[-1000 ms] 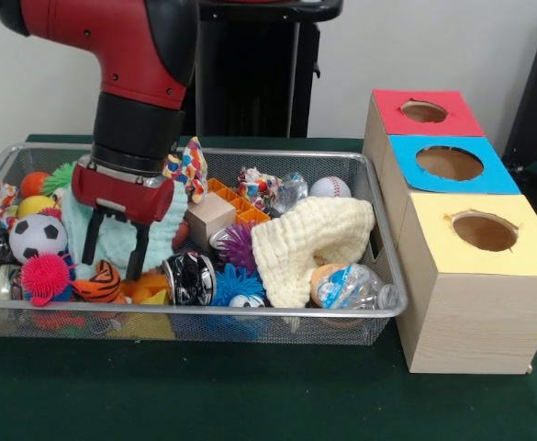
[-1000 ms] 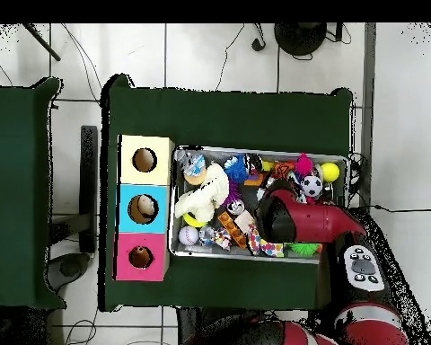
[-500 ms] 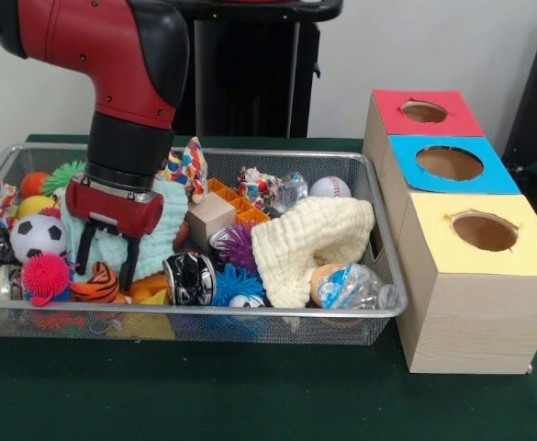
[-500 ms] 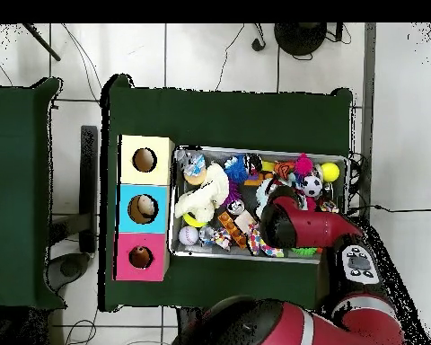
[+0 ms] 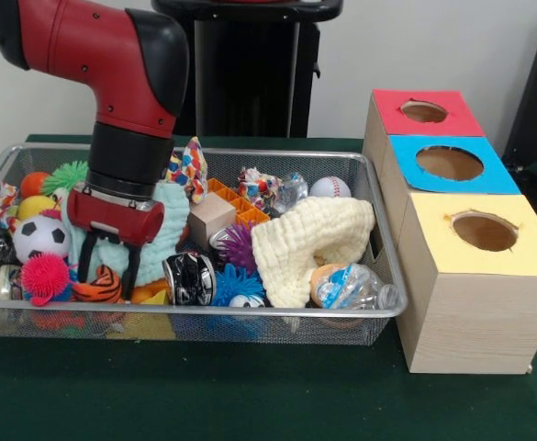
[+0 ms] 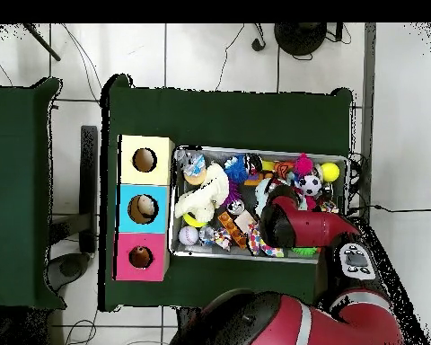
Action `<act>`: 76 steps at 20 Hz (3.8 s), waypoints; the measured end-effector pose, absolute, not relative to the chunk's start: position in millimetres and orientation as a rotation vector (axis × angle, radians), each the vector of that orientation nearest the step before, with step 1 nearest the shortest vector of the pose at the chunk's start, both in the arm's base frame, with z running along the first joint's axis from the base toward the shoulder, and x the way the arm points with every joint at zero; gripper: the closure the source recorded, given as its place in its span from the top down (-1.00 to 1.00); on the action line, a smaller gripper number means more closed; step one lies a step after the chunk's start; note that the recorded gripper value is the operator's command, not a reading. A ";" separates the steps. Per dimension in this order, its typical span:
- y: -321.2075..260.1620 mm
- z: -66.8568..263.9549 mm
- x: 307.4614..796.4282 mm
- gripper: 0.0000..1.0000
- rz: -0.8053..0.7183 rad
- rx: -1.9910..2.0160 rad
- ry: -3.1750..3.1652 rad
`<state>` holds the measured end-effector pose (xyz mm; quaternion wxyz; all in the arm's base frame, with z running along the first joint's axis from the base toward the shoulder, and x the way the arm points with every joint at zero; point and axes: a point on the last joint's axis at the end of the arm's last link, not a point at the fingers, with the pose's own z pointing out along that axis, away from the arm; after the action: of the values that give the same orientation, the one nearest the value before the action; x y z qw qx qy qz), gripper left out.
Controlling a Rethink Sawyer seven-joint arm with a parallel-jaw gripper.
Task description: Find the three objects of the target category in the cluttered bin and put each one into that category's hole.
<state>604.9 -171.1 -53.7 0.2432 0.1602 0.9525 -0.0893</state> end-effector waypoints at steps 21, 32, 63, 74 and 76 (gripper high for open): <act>-162.9 -58.9 595.8 1.00 -0.298 0.299 2.506; -164.6 -59.0 594.8 1.00 -0.301 0.297 2.503; -171.7 -77.5 605.4 -1.00 -0.287 0.242 2.444; -183.6 -51.7 604.8 -1.00 -0.185 0.456 2.556; -186.2 -41.3 604.4 -1.00 -0.166 0.532 2.597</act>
<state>604.4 -186.2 -41.3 0.2402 0.1945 0.9491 -0.0606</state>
